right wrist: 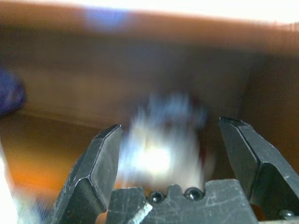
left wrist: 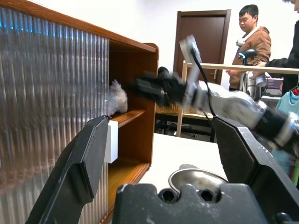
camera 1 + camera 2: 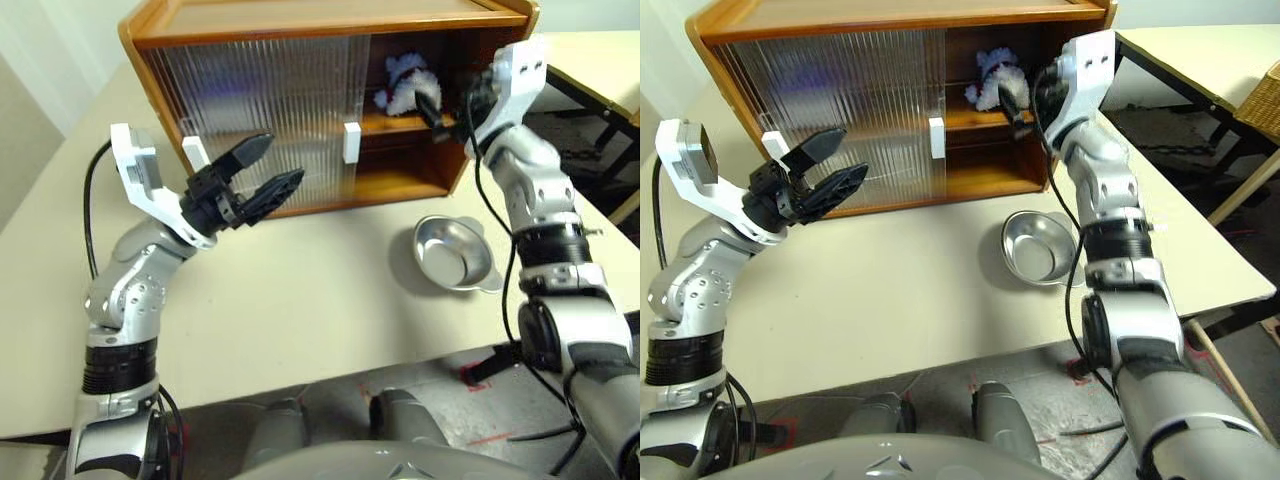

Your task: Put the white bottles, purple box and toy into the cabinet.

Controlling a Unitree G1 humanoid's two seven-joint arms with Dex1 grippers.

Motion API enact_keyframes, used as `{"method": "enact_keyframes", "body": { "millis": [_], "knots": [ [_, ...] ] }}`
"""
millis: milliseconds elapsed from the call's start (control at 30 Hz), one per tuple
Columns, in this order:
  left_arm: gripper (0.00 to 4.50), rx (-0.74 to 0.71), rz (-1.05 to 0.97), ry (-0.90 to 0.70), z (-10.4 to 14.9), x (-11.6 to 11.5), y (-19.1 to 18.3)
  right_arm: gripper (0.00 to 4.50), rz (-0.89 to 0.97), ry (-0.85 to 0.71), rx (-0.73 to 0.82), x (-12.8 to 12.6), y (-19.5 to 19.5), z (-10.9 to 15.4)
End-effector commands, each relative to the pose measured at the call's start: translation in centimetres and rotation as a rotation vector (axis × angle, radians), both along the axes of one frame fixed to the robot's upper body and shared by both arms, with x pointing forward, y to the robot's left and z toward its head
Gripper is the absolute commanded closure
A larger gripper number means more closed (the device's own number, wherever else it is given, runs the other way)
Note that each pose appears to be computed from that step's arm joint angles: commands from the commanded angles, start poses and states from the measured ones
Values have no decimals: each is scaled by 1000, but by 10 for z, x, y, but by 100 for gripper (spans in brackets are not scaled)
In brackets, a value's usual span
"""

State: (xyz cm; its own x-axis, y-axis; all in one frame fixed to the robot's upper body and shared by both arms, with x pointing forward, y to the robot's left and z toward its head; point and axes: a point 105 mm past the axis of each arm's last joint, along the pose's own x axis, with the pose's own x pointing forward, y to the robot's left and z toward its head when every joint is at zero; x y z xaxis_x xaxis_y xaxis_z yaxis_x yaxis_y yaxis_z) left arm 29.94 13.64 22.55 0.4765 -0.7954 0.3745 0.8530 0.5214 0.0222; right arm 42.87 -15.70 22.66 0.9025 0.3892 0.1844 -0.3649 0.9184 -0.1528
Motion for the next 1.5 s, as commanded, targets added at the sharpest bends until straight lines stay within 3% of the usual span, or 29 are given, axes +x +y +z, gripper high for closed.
{"method": "enact_keyframes", "body": {
  "millis": [33, 267, 600, 1133, 1500],
  "knots": [
    [0, 20, -21, -5, 2, -2, -5, 3, 119, 12, 6, -35, 16, -3],
    [0, 26, -31, -3, 4, 0, -6, 3, 225, 104, 75, -97, 19, -46],
    [0, 28, -26, 10, 2, -2, -5, 3, 224, 386, 495, -143, -45, -87],
    [0, 21, -12, 20, 1, -6, -4, 3, 156, 530, 1122, -173, -96, -111],
    [0, 27, 2, 24, 0, -8, 0, 3, 134, 638, 1302, -182, -92, -131]
  ]
}}
